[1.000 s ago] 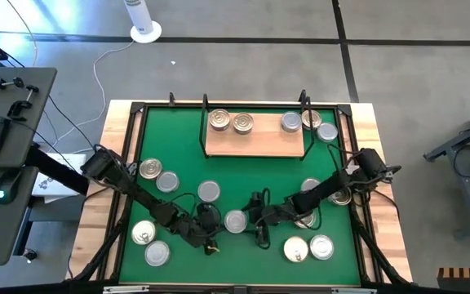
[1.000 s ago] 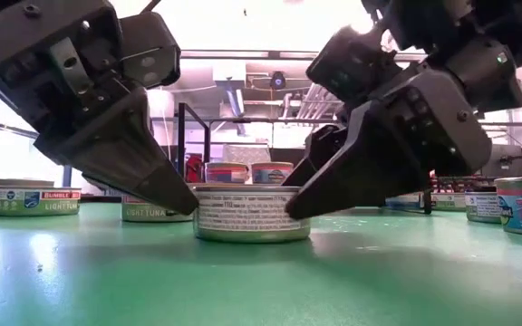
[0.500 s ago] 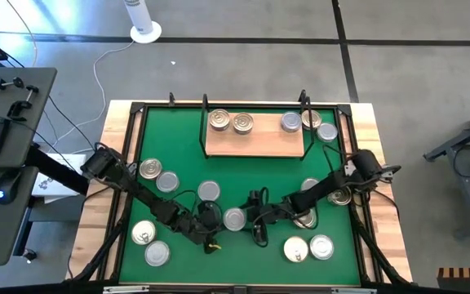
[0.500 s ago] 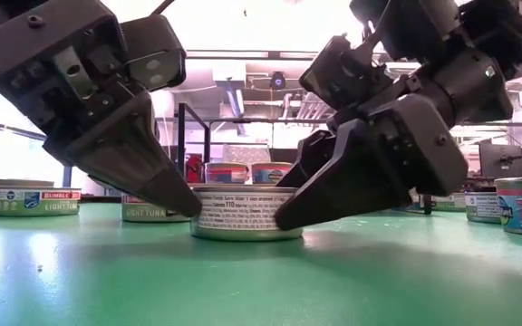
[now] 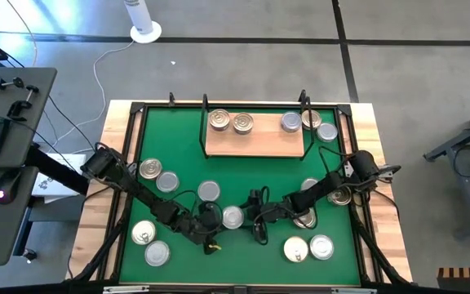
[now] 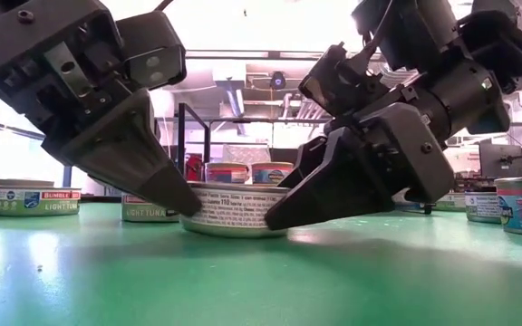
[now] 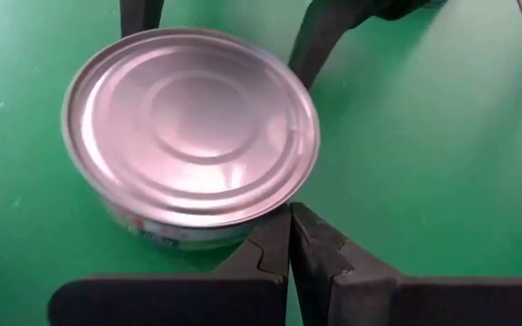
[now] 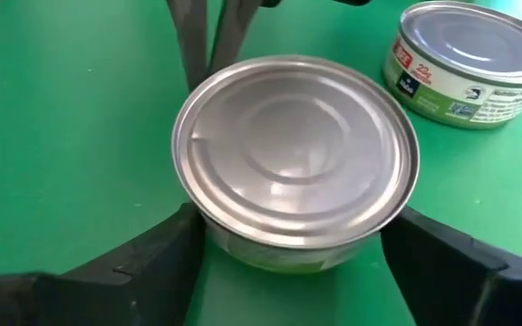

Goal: Stack canned seafood by type on shelf
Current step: Put the green tuna can on the shelf

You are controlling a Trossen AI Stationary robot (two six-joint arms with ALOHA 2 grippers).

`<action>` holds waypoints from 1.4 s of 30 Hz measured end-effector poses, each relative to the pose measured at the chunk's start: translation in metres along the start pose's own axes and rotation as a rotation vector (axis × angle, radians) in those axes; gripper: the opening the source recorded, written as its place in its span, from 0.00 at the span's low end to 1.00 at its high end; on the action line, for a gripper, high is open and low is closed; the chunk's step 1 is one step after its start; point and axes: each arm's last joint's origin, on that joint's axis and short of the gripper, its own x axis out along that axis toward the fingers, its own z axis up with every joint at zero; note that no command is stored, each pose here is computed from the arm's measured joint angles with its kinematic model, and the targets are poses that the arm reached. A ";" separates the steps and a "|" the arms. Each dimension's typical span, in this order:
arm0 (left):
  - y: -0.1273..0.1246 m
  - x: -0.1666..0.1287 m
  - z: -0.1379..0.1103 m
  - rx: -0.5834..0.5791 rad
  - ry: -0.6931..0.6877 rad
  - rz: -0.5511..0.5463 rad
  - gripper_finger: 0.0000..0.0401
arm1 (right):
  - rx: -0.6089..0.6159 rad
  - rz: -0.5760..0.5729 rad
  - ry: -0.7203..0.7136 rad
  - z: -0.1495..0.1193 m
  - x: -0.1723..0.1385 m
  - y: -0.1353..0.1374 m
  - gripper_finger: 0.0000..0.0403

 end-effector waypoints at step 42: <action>0.004 -0.022 -0.004 0.054 0.013 0.196 0.00 | 0.063 -0.034 -0.057 0.000 0.004 -0.006 0.92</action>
